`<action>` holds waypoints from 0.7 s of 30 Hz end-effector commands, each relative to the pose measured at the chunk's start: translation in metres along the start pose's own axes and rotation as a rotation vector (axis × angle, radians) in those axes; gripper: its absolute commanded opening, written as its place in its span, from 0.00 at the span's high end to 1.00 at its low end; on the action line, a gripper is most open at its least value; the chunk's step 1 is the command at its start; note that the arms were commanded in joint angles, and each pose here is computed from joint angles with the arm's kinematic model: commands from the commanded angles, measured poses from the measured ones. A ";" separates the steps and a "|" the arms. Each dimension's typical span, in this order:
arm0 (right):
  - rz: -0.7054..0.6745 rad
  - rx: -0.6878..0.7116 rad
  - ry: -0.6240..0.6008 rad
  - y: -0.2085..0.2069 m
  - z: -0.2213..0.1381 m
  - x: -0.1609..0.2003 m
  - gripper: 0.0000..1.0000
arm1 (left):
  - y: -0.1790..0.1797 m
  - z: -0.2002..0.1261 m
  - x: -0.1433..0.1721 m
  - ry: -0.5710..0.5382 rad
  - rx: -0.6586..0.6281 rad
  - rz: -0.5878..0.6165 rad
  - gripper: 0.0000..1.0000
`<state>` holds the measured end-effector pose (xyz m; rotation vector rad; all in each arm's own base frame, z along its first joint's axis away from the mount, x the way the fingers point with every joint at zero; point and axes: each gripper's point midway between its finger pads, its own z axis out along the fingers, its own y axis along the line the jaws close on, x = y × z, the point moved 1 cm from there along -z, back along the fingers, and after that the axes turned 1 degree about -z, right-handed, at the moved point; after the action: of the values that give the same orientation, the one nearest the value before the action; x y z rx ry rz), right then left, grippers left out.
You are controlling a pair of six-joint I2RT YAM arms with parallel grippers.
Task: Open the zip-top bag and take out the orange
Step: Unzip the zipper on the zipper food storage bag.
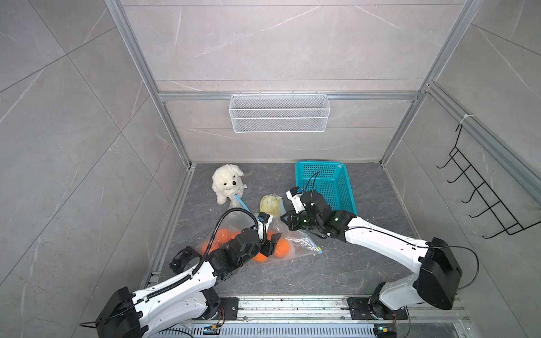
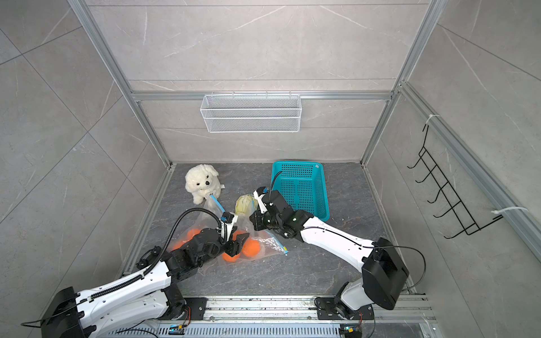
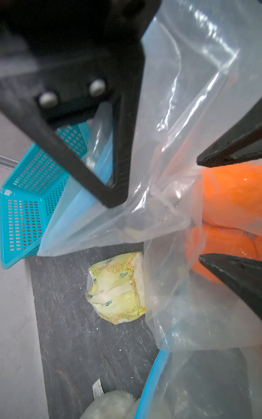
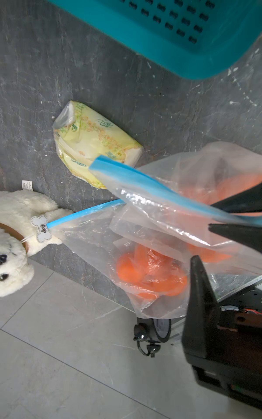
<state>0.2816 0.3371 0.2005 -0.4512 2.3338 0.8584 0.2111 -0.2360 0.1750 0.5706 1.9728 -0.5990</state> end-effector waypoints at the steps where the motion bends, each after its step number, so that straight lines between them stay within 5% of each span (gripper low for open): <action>1: 0.047 0.095 0.005 -0.011 0.001 -0.005 0.87 | -0.016 -0.008 -0.030 -0.132 0.062 0.073 0.30; 11: 0.124 0.197 -0.007 -0.039 0.020 -0.026 0.92 | -0.059 -0.015 -0.046 -0.238 0.043 0.299 0.12; 21: 0.186 0.101 -0.032 -0.027 0.021 -0.036 0.93 | -0.087 0.035 -0.029 -0.186 -0.159 0.479 0.00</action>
<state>0.3297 0.3265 0.1818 -0.1991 2.4434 0.7393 0.1748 -0.3193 0.1754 0.9344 1.6738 -0.2969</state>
